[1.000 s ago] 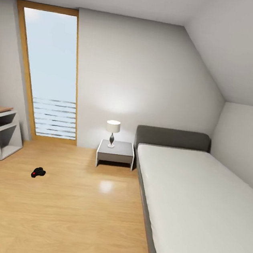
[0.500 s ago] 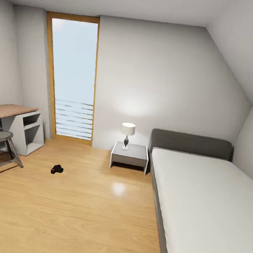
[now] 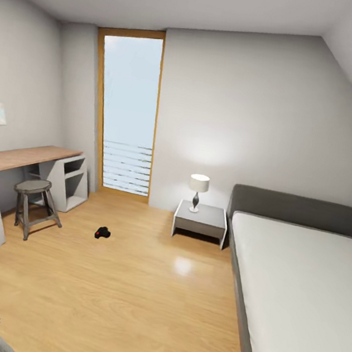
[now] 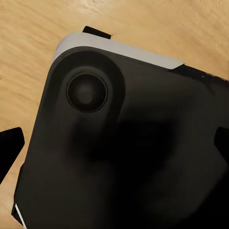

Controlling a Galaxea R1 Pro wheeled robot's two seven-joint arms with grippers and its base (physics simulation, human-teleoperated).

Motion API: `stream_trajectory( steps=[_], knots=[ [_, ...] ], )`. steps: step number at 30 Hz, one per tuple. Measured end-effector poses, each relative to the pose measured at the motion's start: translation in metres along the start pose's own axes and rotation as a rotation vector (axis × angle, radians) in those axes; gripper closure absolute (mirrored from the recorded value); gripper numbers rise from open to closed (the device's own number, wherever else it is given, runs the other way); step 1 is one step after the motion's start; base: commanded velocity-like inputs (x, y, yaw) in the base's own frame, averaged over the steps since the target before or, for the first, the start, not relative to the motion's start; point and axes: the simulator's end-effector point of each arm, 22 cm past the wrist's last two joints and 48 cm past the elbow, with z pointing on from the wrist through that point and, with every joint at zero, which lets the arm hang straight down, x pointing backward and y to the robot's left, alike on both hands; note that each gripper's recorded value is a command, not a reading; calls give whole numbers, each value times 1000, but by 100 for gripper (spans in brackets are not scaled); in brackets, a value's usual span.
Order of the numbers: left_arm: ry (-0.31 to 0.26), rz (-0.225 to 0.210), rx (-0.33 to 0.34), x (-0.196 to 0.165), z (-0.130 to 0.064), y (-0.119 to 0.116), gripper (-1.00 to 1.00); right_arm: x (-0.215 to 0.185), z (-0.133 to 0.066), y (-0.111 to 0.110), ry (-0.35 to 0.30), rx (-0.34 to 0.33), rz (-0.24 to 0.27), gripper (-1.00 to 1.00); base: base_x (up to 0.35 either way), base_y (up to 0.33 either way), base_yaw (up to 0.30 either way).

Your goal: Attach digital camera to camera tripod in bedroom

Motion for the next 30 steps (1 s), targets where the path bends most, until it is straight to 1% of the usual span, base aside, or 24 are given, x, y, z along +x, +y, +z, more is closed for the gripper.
stream_trajectory(
  steps=[6,10,30],
  knots=[
    [0,0,0,0,0,0,-100,0,0,0,0,1,0,-100,0,0,249],
    [0,0,0,0,0,0,-100,0,0,0,0,0,0,-100,0,0,149],
    [0,0,0,0,0,0,-100,0,0,-1,-2,3,3,-100,0,0,15]
  ],
)
